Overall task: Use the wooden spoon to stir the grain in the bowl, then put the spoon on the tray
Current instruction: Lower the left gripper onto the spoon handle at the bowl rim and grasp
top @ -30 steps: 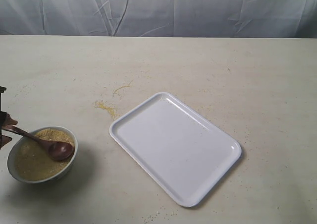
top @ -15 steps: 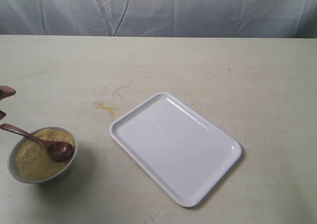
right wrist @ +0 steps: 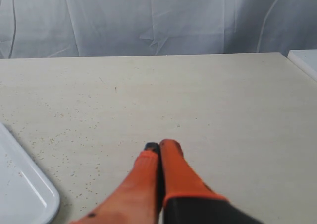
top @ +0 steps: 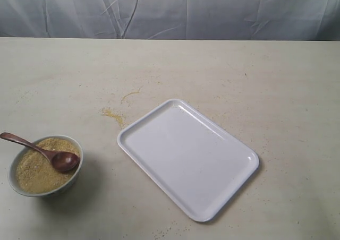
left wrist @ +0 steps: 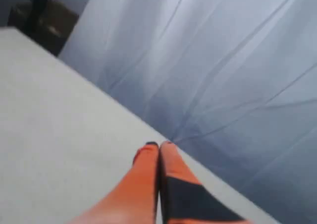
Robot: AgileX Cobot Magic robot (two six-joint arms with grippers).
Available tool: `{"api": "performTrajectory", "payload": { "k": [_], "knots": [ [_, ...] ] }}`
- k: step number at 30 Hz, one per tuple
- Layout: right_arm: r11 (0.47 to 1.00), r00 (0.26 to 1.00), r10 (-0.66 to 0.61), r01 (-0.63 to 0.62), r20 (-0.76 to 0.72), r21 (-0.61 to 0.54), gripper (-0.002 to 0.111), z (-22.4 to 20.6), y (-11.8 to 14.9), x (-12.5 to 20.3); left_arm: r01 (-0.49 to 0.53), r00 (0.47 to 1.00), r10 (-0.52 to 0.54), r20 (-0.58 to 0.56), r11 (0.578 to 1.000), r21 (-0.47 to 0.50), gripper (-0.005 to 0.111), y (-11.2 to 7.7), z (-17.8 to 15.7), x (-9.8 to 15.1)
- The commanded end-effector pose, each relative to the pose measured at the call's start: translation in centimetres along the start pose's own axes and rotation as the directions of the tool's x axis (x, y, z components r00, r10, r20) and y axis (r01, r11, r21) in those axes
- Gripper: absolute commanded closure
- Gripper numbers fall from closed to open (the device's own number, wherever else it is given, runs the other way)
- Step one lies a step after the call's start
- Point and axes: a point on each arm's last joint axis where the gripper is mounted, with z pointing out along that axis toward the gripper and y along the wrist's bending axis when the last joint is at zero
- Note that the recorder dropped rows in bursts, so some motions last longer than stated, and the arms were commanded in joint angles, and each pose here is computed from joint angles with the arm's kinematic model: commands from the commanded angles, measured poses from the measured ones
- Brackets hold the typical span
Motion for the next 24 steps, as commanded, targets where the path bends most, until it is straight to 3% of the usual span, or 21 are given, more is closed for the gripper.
{"api": "performTrajectory", "payload": {
  "k": [1,4,7,12,15,21,24],
  "knots": [
    [1.0,1.0,-0.002,0.002,0.018,-0.002,0.108,0.0,0.0,-0.1,0.175,0.984,-0.17,-0.054,0.979,0.107,0.107,1.5,-0.5,3.6],
    [1.0,1.0,-0.002,0.002,0.018,-0.002,0.108,0.0,0.0,-0.1,0.303,0.946,-0.297,-0.127,0.953,0.025,0.107,3.0,-1.3,5.3],
    [1.0,1.0,-0.002,0.002,0.018,-0.002,0.108,0.0,0.0,-0.1,0.322,0.924,-0.335,-0.183,0.942,-0.096,0.107,4.3,-2.0,6.6],
    [1.0,1.0,-0.002,0.002,0.018,-0.002,0.108,0.0,0.0,-0.1,0.454,0.836,-0.525,-0.159,0.825,-0.337,0.105,6.0,-2.5,7.6],
    [1.0,1.0,-0.002,0.002,0.018,-0.002,0.108,0.0,0.0,-0.1,0.467,0.819,-0.551,-0.161,0.802,-0.374,0.093,6.2,-2.6,7.8],
    [1.0,1.0,-0.002,0.002,0.018,-0.002,0.108,0.0,0.0,-0.1,0.465,0.821,-0.548,-0.158,0.804,-0.371,0.055,6.2,-2.6,7.8],
    [1.0,1.0,-0.002,0.002,0.018,-0.002,0.108,0.0,0.0,-0.1,0.446,0.831,-0.533,-0.161,0.81,-0.38,0.05,6.3,-2.4,7.9]
  ]
}}
